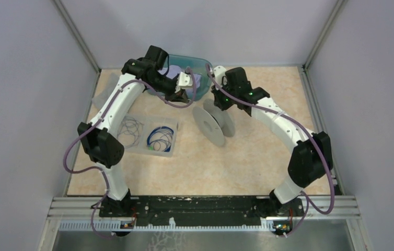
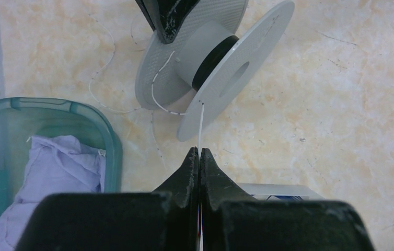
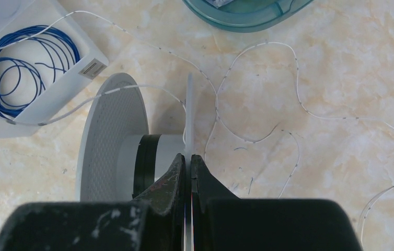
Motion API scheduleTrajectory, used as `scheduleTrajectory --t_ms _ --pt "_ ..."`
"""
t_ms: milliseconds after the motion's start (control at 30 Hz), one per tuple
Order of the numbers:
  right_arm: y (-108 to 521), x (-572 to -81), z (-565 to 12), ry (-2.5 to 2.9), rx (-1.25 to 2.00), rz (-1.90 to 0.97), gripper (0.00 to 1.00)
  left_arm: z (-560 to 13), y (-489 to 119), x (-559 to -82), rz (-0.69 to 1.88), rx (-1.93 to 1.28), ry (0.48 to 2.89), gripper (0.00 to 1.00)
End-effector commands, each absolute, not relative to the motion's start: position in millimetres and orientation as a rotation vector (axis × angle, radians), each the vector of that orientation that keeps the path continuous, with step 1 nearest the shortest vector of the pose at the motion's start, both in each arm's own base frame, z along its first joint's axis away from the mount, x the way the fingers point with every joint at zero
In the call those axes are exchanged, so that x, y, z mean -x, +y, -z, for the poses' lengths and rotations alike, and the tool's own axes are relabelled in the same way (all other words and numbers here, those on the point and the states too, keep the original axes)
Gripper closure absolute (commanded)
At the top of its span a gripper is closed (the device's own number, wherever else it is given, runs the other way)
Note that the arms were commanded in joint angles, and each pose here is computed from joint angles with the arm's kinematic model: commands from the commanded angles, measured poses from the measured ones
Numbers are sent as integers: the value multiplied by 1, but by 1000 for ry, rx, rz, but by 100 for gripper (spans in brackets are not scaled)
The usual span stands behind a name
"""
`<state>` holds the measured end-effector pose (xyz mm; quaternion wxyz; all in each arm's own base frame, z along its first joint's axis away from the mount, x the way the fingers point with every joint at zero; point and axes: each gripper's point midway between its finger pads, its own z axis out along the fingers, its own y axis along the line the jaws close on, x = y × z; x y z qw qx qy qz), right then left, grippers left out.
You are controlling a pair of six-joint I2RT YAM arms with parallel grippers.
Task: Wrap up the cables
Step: Adjust the cable reel at the center of the board.
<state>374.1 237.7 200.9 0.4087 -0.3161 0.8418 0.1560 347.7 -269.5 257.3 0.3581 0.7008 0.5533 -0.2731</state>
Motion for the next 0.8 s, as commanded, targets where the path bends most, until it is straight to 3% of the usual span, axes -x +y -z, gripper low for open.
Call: scheduleTrajectory --t_ms 0,167,267,367,467,567,767 --pt "244 -385 -223 2072 789 -406 99 -253 -267 -340 736 -1852 1425 100" --pt "240 -383 -229 2084 845 -385 85 -251 -272 -341 765 -1838 1417 100" --pt "227 -380 -235 2090 838 -365 70 -251 -275 -342 781 -1824 1405 100" --pt "207 -372 -233 2138 834 -344 47 -255 -279 -347 777 -1805 1391 100" --pt "193 -347 -220 2189 873 -369 40 -259 -283 -349 789 -1782 1382 100" --pt "184 -323 -214 2175 879 -377 45 -264 -288 -348 814 -1763 1366 100" --pt "191 -311 -207 2119 881 -456 91 -281 -305 -332 921 -1731 1306 99"
